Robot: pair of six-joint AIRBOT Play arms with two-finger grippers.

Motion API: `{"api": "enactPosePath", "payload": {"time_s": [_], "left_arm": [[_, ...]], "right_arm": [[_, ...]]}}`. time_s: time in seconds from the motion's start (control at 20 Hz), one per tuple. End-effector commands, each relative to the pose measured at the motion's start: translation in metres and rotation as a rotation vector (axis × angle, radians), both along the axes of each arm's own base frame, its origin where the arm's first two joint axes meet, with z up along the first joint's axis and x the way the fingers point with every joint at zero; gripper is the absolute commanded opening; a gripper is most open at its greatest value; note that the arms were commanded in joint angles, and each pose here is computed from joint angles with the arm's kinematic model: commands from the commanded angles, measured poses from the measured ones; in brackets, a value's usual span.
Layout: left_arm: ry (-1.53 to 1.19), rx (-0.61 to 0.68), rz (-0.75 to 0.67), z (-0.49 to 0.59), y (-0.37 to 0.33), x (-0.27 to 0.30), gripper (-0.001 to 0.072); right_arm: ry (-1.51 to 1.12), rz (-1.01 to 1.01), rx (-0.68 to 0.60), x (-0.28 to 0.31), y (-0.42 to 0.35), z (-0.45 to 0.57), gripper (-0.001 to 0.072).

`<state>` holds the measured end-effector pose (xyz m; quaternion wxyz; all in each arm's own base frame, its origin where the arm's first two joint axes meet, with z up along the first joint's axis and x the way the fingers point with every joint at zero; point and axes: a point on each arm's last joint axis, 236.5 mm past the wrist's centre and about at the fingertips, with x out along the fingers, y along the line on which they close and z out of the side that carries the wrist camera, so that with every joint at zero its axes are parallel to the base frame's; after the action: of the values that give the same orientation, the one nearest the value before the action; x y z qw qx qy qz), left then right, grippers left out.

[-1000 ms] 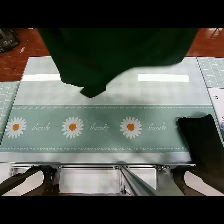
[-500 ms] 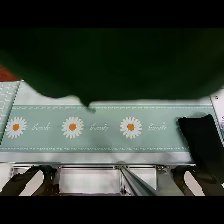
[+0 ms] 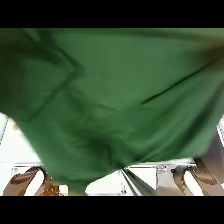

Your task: Fold the shirts.

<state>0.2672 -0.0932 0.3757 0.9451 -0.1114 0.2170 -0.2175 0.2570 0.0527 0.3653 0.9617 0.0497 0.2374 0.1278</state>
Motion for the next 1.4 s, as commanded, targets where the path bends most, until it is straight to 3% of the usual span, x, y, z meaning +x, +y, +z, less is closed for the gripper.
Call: {"api": "enactPosePath", "payload": {"time_s": [0.0, 0.25, 0.5, 0.8, 0.85, 0.9, 1.15, 1.35], "left_arm": [[0.235, -0.200, -0.050, -0.114, -0.015, 0.057, 0.0019], [0.473, -0.250, -0.013, -0.256, -0.044, 0.164, 0.0019], [0.563, -0.293, 0.003, -0.308, -0.062, 0.268, 0.0019], [0.608, -0.326, 0.015, -0.337, -0.066, 0.308, 0.0034], [0.636, -0.321, -0.004, -0.341, -0.069, 0.302, 0.0202], [0.672, -0.309, -0.029, -0.343, -0.067, 0.293, 0.0502], [0.990, -0.220, -0.088, -0.347, 0.026, 0.212, 0.0511], [1.093, -0.062, 0.099, -0.342, 0.110, 0.142, 0.0511]], "right_arm": [[0.199, -0.002, 0.095, 0.042, -0.002, -0.095, 0.0022], [0.420, -0.033, 0.193, 0.127, -0.016, -0.212, 0.0021], [0.515, -0.062, 0.332, 0.228, -0.023, -0.283, 0.0022], [0.594, -0.068, 0.538, 0.294, -0.011, -0.342, 0.0049], [0.604, -0.086, 0.560, 0.297, -0.012, -0.349, 0.0306], [0.609, -0.094, 0.549, 0.297, -0.017, -0.354, 0.0415], [0.707, -0.119, 0.501, 0.252, -0.080, -0.346, 0.0415], [0.766, -0.216, 0.402, 0.195, -0.135, -0.338, 0.0415]]}}
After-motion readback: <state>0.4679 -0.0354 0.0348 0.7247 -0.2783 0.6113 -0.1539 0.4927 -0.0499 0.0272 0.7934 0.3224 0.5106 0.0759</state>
